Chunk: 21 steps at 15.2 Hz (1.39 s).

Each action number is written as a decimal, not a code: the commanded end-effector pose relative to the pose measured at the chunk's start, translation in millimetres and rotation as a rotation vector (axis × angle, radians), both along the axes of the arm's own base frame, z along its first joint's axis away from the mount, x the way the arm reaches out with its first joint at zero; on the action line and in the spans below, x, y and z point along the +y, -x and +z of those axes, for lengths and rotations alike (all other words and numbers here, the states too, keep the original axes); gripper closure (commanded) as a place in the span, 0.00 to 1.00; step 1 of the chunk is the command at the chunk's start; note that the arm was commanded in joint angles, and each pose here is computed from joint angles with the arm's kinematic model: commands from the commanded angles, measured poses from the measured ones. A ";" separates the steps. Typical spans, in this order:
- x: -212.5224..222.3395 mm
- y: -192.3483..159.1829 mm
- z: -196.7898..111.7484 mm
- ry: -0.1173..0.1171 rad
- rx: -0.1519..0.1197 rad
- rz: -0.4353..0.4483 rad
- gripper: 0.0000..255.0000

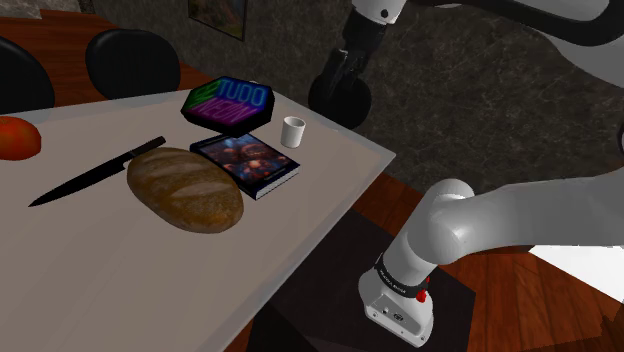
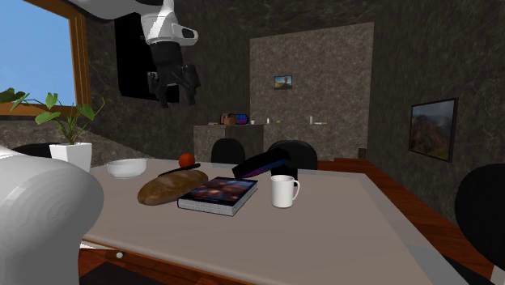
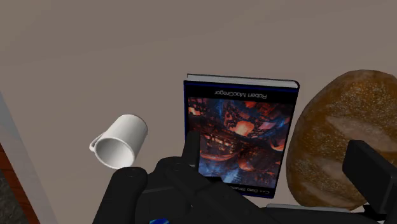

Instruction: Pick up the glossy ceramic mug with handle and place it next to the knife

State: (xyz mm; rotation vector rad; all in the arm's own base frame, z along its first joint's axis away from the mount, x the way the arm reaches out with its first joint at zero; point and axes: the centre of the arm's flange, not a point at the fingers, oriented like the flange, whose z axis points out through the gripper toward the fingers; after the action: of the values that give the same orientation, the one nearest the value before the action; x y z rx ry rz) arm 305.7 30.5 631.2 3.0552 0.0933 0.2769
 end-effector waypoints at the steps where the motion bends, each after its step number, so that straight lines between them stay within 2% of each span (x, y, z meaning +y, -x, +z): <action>1: 0.0 0.0 0.0 0.000 0.000 0.000 0.00; 21: -132.9 -161.3 -159.6 -0.005 -0.021 0.019 0.00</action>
State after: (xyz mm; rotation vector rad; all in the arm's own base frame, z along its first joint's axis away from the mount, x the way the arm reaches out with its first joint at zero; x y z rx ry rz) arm 461.4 -94.7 476.7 3.0582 0.1184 0.3075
